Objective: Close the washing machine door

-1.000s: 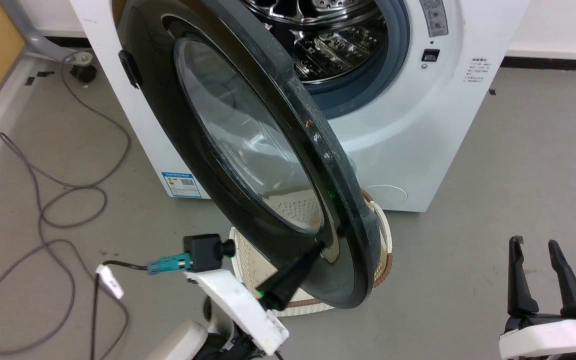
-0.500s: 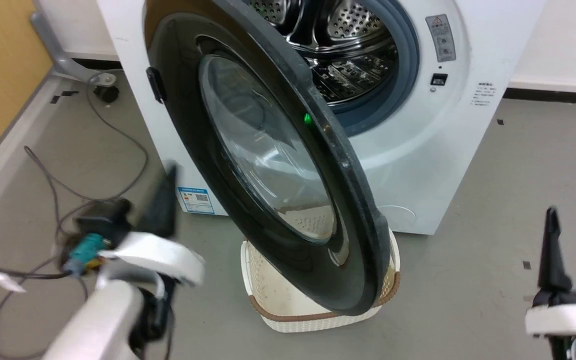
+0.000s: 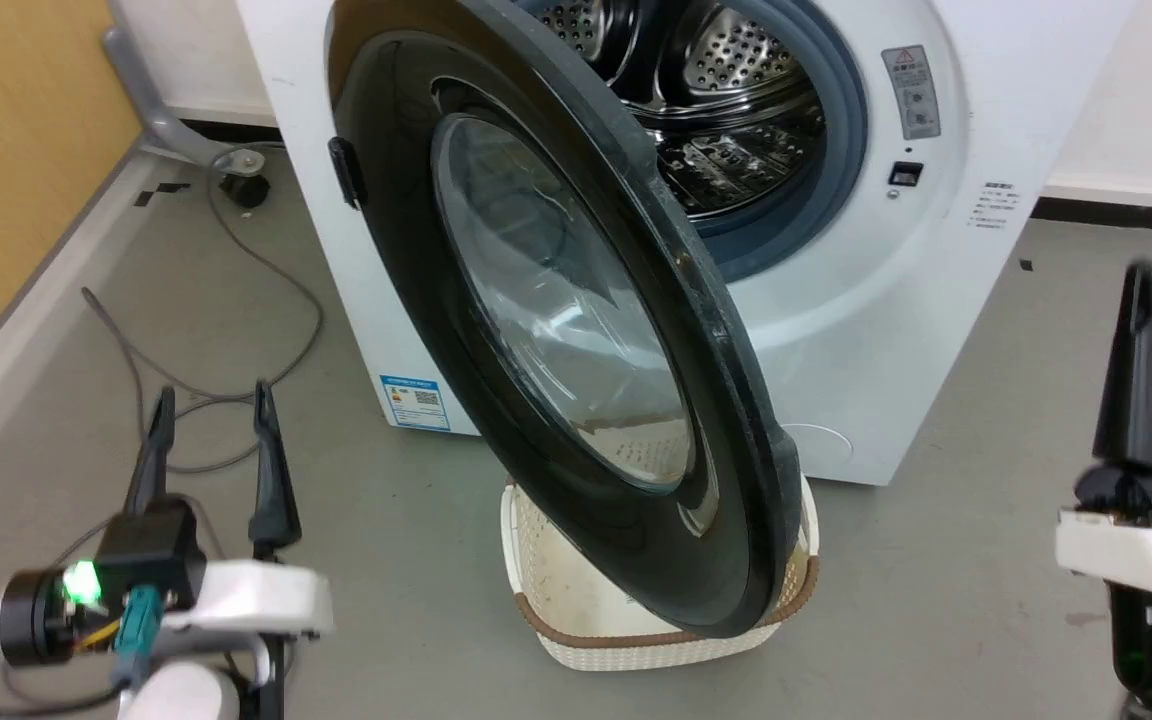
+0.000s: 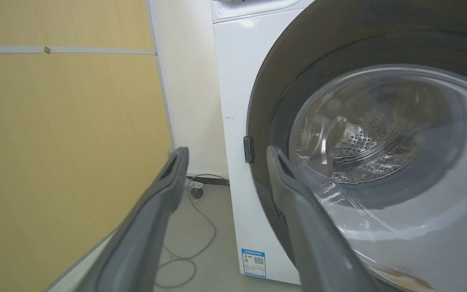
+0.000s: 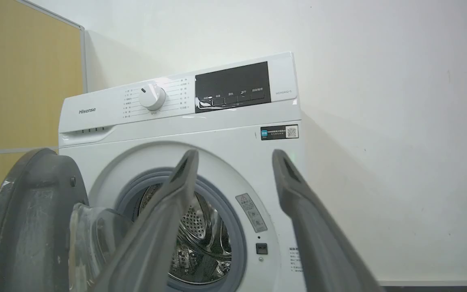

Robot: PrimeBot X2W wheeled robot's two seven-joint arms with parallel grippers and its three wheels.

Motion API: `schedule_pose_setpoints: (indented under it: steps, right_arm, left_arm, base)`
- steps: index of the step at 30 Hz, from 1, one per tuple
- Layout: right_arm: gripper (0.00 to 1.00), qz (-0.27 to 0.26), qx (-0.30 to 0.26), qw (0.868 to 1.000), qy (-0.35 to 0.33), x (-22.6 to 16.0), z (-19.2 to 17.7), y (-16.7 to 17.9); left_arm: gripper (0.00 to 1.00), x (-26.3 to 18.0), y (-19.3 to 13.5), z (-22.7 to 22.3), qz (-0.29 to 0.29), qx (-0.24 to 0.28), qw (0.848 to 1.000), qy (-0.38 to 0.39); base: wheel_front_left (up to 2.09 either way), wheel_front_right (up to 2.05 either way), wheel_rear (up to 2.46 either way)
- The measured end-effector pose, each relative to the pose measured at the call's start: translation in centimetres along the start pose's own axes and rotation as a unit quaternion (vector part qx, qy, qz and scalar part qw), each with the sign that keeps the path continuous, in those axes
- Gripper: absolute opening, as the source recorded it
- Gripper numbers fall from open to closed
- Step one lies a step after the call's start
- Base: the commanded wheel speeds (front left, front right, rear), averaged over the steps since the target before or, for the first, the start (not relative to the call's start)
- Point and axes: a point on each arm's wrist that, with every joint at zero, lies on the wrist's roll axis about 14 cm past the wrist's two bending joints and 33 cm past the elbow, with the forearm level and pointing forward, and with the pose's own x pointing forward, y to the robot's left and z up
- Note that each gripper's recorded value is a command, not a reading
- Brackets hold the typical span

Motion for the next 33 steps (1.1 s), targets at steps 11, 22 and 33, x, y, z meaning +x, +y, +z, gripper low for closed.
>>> schedule_pose_setpoints:
  steps: [11, 22, 33]
  right_arm:
    - [0.00, 0.168, 0.110, 0.975, -0.100, 1.5, 6.2, 11.3]
    - [0.00, 0.355, 0.150, 0.923, 0.011, -4.5, 2.1, 19.9]
    - [0.00, 0.402, 0.122, 0.893, 0.163, -10.4, -5.9, 20.3]
  left_arm:
    - [1.00, -3.4, 0.8, -1.9, 0.014, -0.007, 0.999, 0.034]
    - [1.00, -4.0, 0.8, -2.5, 0.020, -0.013, 0.999, 0.042]
    - [1.00, -3.5, -0.1, -3.3, 0.009, -0.014, 0.999, 0.048]
  base:
    - [0.00, 0.00, 0.00]
    - [0.00, 0.00, 0.00]
    - [0.00, 0.00, 0.00]
